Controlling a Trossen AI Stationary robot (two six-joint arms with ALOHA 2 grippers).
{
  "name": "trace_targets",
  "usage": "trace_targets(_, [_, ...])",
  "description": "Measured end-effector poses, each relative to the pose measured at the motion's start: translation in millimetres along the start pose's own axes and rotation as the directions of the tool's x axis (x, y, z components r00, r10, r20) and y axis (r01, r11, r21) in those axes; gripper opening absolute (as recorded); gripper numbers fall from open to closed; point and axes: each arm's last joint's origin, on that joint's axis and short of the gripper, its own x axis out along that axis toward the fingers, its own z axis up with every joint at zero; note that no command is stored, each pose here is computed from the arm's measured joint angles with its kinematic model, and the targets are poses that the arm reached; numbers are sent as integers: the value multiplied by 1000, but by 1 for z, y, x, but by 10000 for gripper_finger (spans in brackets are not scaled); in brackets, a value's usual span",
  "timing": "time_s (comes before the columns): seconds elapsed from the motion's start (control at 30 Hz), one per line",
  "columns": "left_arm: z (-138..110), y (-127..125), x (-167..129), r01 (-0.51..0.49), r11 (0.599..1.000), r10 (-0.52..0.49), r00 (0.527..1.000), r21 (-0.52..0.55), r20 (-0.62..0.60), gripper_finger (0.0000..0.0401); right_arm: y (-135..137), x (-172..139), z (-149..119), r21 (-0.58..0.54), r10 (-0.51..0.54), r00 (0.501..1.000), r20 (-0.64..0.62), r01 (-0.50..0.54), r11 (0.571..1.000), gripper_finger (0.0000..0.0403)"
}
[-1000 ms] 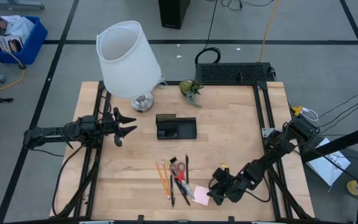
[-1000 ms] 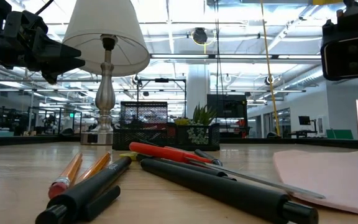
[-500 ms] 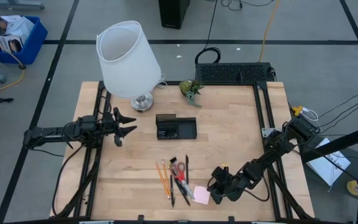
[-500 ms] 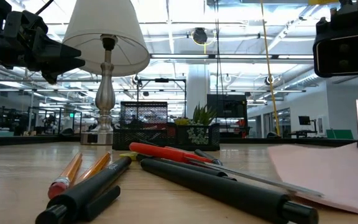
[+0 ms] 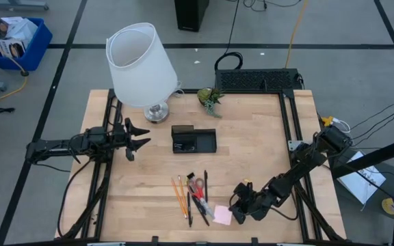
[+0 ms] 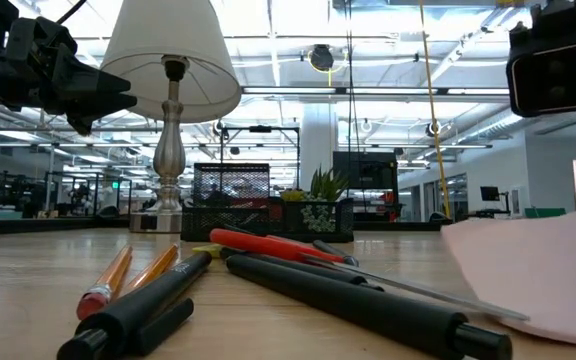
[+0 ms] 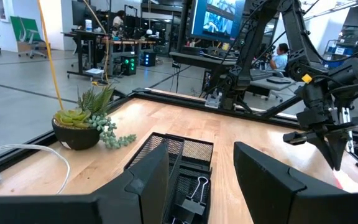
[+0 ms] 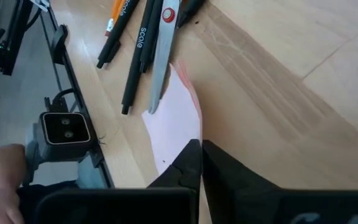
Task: Pick and place office supplies into organizer
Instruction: Put the pink sticky note into the black desk organizer
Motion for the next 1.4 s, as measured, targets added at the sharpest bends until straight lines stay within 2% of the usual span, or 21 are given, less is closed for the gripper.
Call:
trace_targets(0.33, [0,0,0,0,1000,0,1000,0,0,186,-12,-4,0,24,-126,992,-17,127,992,1])
trace_targets(0.5, [0,0,0,0,1000,0,1000,0,0,186,-21,-6,-2,55,-231,972,-42,233,971,1])
trace_targets(0.77, [0,0,0,0,1000,0,1000,0,0,186,-27,-17,1,66,-322,945,-64,326,943,1])
trace_targets(0.9, [0,0,0,0,1000,0,1000,0,0,186,-32,-30,1,69,-393,919,-43,395,916,0])
trace_targets(1.13, [0,0,0,0,1000,0,1000,0,-1,186,-48,-56,10,79,-567,822,49,563,823,0])
trace_targets(1.23, [0,0,0,0,1000,0,1000,0,-1,186,-48,-59,17,73,-568,814,122,564,823,0])
trace_targets(1.4, [0,0,0,1,1000,-1,1000,0,1,186,-40,-53,33,6,-487,844,223,499,867,0])
